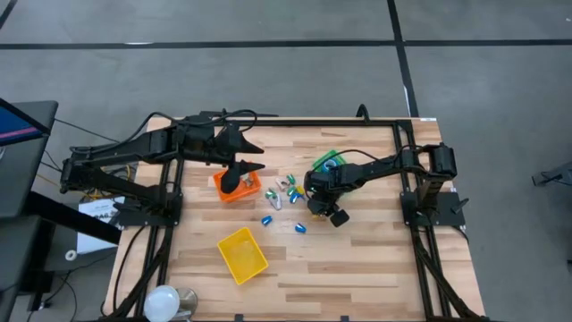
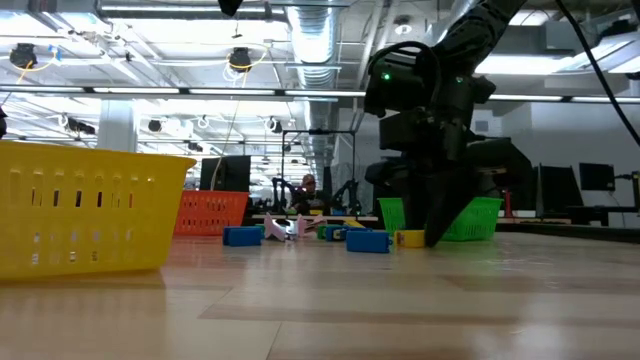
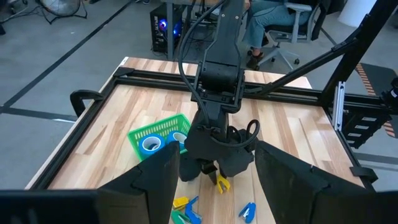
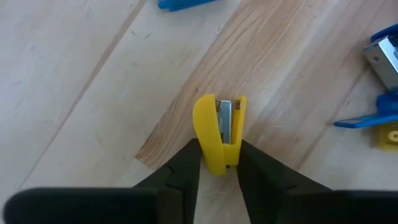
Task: Pick and place Stapler, Stapler remover, tape
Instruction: Put the yellow stapler into the yellow basket
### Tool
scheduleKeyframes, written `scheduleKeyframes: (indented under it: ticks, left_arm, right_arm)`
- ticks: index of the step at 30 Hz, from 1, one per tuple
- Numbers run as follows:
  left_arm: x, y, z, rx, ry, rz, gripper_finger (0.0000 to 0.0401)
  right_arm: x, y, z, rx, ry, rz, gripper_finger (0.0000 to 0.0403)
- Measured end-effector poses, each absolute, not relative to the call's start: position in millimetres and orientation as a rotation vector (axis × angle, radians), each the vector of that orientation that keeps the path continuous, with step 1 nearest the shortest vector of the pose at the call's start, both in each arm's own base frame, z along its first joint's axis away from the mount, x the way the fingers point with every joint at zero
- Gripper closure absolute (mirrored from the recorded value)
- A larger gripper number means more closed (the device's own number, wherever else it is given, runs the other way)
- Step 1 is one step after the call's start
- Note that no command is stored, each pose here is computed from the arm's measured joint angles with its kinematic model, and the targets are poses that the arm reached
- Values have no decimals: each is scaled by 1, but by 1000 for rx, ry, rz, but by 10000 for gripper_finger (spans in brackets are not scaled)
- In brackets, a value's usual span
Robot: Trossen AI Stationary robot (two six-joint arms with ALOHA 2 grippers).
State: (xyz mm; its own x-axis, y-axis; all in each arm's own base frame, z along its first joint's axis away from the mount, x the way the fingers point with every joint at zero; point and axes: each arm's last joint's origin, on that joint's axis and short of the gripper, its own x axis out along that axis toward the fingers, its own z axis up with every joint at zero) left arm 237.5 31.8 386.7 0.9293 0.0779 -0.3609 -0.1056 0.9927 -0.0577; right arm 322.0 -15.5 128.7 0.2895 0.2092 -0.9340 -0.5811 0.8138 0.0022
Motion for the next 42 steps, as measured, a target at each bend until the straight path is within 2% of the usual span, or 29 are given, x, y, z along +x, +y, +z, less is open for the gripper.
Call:
scheduleKeyframes:
  ticks: [7,18,23,32,42]
  left_arm:
    - [238,32,387,-76,360,94,202]
    - [238,32,389,-74,340,94,202]
    - [238,32,389,-74,336,94,202]
    - [239,32,391,-73,325,94,202]
    - [239,32,391,-70,315,93,202]
  right_arm:
    - [322,-15,129,-372,1165,544,336]
    - [338,-20,154,-383,1169,517,341]
    - [352,-29,178,-414,1144,442,341]
    - [370,-56,233,-346,1088,317,341]
    - [350,-66,301,-337,949,219,341]
